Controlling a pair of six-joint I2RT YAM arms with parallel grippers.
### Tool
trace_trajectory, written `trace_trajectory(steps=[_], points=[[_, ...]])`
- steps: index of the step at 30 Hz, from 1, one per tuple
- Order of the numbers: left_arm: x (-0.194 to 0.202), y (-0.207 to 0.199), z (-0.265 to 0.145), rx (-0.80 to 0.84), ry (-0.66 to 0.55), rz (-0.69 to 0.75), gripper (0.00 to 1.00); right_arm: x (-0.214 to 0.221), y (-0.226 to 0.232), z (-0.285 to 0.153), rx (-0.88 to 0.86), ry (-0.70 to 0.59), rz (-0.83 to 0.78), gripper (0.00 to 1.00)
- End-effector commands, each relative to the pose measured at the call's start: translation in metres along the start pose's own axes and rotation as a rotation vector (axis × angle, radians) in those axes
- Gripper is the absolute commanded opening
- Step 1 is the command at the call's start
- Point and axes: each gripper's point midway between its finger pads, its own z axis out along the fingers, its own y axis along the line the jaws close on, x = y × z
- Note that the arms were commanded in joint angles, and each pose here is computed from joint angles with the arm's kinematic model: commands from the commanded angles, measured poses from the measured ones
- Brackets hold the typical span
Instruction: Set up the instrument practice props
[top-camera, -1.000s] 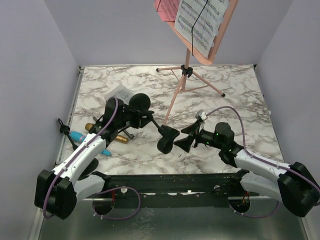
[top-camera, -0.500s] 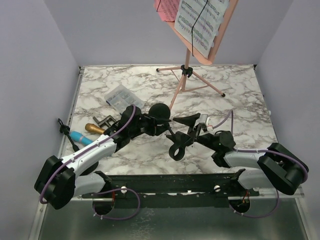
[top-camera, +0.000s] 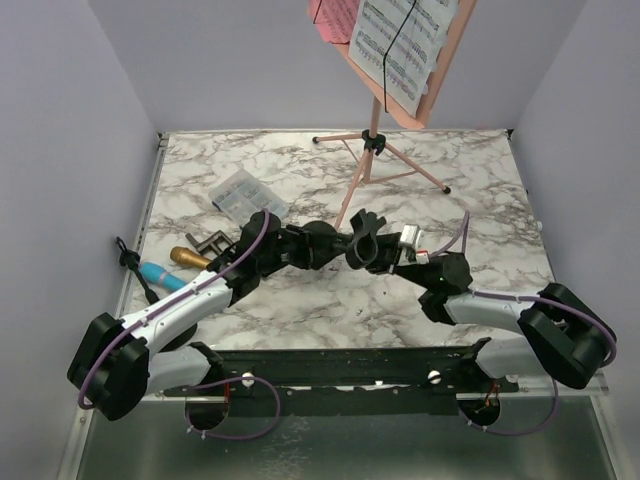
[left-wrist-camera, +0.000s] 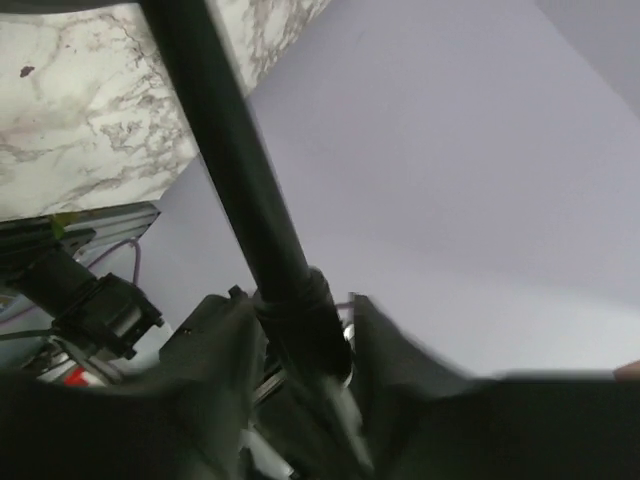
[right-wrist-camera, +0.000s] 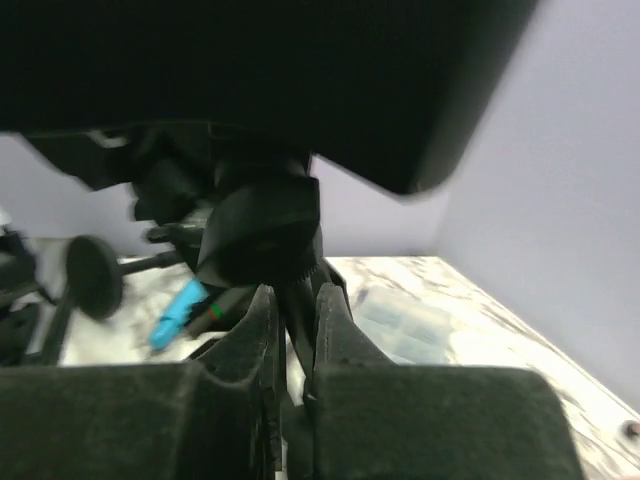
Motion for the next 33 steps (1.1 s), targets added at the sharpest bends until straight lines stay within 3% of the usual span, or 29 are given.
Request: trace_trajectory(steps=[1, 2, 3, 7, 13, 16, 18, 24, 29, 33], points=[[0.004, -0.001, -0.007, 0.023, -0.012, -0.035, 0.74, -0.018, -0.011, 0.007, 0.065, -0.04, 0.033, 0.0], [0.001, 0.001, -0.009, 0.024, -0.03, -0.006, 0.96, -0.014, -0.014, 0.003, 0.096, -0.024, 0.03, 0.0], [-0.001, 0.004, -0.013, 0.017, -0.051, 0.02, 0.99, -0.009, -0.021, -0.001, 0.143, -0.001, 0.039, 0.0], [-0.026, 0.017, -0.035, -0.025, -0.22, 0.226, 0.99, 0.015, -0.045, -0.023, 0.322, 0.147, 0.046, 0.0], [-0.096, 0.018, -0.1, -0.092, -0.635, 0.606, 0.99, 0.031, -0.063, -0.065, 0.482, 0.307, -0.04, 0.0], [-0.137, 0.019, -0.14, -0.229, -0.831, 0.681, 0.99, 0.035, -0.077, -0.083, 0.548, 0.341, -0.078, 0.0], [-0.182, 0.013, -0.188, -0.398, -1.001, 0.676, 0.99, 0.042, -0.097, -0.098, 0.598, 0.395, -0.079, 0.0], [-0.247, 0.033, -0.206, -0.575, -0.994, 0.397, 0.99, 0.044, -0.114, -0.11, 0.659, 0.419, -0.078, 0.0], [-0.291, 0.052, -0.222, -0.575, -1.093, 0.157, 0.98, 0.04, -0.115, -0.111, 0.662, 0.411, -0.088, 0.0], [-0.318, 0.065, -0.22, -0.509, -1.136, 0.028, 0.9, 0.042, -0.108, -0.108, 0.617, 0.408, -0.088, 0.0]])
